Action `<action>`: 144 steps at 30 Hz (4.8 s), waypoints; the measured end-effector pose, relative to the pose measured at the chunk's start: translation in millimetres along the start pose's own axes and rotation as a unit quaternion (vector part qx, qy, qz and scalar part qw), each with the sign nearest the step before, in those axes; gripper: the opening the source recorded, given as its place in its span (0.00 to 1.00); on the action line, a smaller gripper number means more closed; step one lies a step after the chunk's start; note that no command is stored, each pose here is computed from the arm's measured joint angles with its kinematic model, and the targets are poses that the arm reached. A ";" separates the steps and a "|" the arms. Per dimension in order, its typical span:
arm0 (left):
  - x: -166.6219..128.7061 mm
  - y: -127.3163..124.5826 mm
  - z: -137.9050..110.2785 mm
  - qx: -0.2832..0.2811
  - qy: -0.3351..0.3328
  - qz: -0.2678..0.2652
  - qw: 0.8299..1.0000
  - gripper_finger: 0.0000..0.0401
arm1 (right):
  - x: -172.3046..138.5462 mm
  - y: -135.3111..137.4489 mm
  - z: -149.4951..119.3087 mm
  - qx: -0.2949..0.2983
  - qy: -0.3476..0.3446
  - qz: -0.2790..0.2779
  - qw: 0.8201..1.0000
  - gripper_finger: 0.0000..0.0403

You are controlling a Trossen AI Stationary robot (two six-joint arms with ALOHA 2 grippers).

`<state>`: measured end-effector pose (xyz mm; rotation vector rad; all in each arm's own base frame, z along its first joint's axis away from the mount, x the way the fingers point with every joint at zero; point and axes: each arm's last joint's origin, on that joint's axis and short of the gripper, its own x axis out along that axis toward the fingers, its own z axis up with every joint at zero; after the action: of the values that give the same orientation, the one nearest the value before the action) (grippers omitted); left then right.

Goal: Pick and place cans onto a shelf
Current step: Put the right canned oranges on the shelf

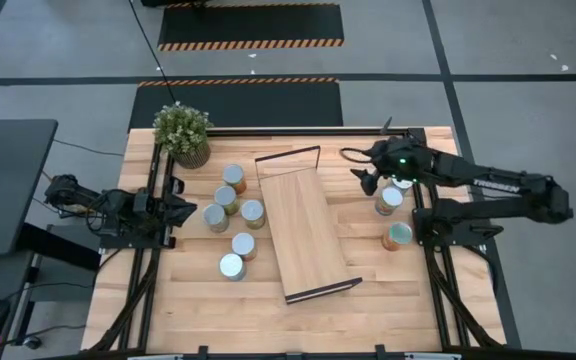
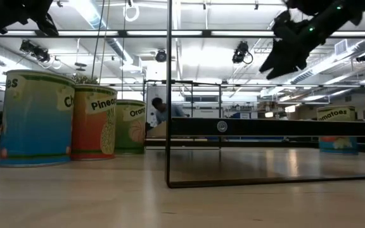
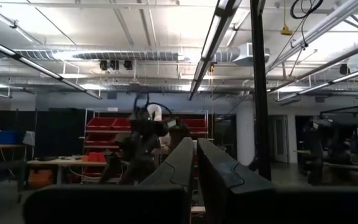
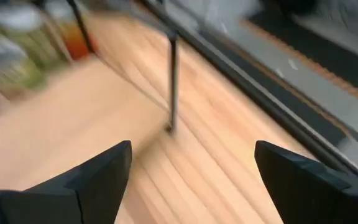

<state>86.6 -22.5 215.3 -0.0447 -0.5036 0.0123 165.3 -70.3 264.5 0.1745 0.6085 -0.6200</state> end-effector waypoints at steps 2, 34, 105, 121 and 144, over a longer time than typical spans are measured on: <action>0.0 0.0 0.0 0.000 0.000 0.000 1.000 0.07 | 3.6 3.8 3.0 -0.006 0.053 -0.022 0.998 0.86; -0.1 1.6 -0.1 0.013 0.004 0.027 1.000 0.07 | 26.1 -83.1 9.8 0.194 0.411 -0.130 0.881 0.97; -0.1 2.0 -0.5 0.014 0.007 0.035 0.999 0.07 | 45.5 12.0 20.8 -0.010 0.415 -0.047 0.909 0.79; -0.1 2.0 -0.5 0.014 0.007 0.035 0.999 0.07 | 26.5 66.0 21.2 -0.037 0.387 -0.011 0.921 0.79; -0.1 2.7 0.5 0.012 0.003 0.045 0.999 0.07 | 5.7 145.2 43.6 -0.099 0.367 0.045 0.924 0.79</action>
<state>86.2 -19.8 215.6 -0.0430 -0.4948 0.1057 275.9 29.6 293.1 0.2439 1.3768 -0.3854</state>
